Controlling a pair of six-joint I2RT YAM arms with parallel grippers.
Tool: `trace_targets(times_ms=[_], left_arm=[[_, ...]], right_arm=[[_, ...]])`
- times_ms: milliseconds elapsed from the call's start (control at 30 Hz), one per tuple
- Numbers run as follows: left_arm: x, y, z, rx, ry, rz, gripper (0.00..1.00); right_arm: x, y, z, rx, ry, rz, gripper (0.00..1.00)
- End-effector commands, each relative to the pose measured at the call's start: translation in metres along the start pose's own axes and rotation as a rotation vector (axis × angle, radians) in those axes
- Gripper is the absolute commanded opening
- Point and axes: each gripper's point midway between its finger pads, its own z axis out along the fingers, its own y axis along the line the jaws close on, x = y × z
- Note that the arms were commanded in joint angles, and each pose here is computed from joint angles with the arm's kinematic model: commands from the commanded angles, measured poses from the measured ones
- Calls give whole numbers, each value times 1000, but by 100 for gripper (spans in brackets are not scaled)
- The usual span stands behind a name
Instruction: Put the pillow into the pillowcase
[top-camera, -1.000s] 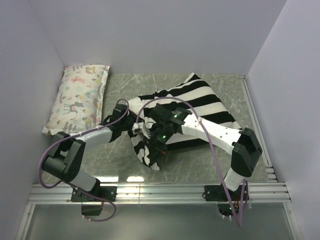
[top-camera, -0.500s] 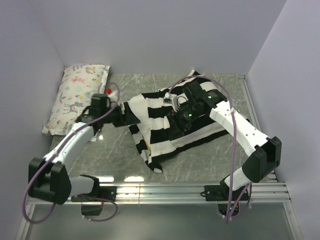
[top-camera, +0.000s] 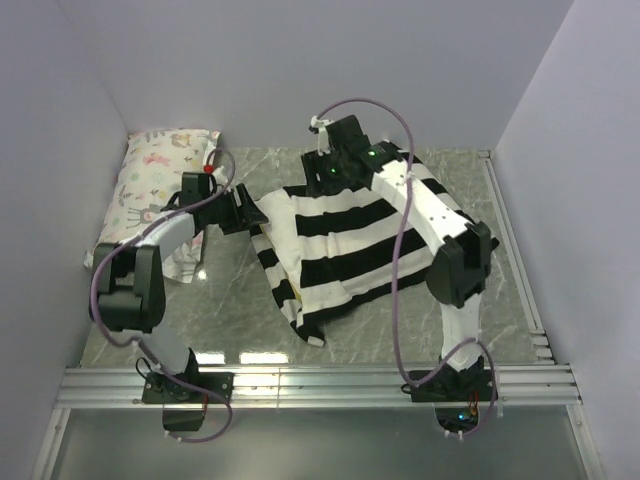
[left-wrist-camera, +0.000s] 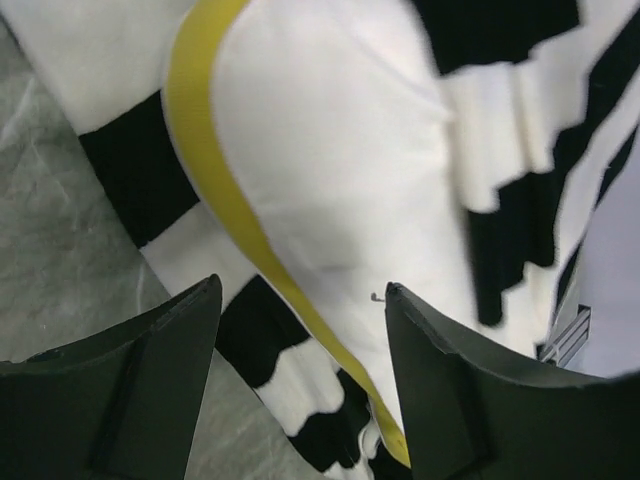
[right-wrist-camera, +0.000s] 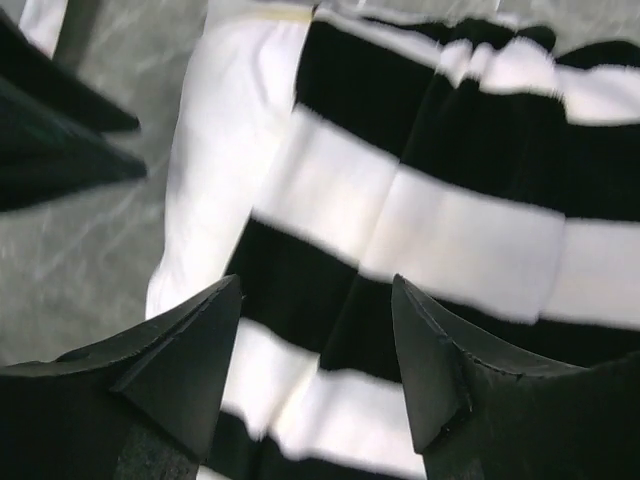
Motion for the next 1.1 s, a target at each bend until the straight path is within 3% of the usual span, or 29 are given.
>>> trace_targets(times_ms=[0, 467, 567, 600, 667, 700, 767, 800, 833, 867, 900, 933, 967, 1067], left_arm=[[-26, -5, 15, 42, -63, -13, 71], [-25, -3, 42, 112, -73, -66, 71], [-27, -2, 50, 111, -73, -92, 67], [-24, 4, 56, 103, -61, -111, 66], [-22, 6, 62, 110, -51, -152, 63], [-15, 7, 66, 124, -28, -167, 61], [-13, 2, 72, 166, -22, -179, 45], [-10, -15, 69, 258, 6, -171, 35], [-7, -24, 66, 305, 24, -243, 21], [-22, -48, 59, 432, -38, -183, 17], [-20, -70, 54, 519, -34, -183, 13], [-11, -90, 45, 597, 24, -281, 8], [-19, -114, 35, 696, -19, -227, 6], [-12, -129, 36, 734, 41, -280, 0]], right_arm=[[-40, -2, 22, 85, -103, 45, 69], [-31, -6, 116, 111, -103, 24, 64], [-30, -2, 124, 83, -107, 15, 43], [-32, -2, 125, 76, -109, 17, 28], [-31, 6, 125, 39, -101, 10, 14], [-35, 11, 119, 17, -109, 9, 0], [-32, 26, 110, -61, -95, 32, 0], [-41, 52, 87, -179, -112, 33, 0], [-48, 70, 75, -253, -139, 37, 0], [-40, 83, 69, -313, -119, 72, 0], [-46, 119, 41, -432, -136, 54, 0], [-47, 138, 31, -491, -144, 47, 0], [-43, 158, 20, -547, -124, 60, 0], [-49, 215, -35, -736, -150, 87, 0]])
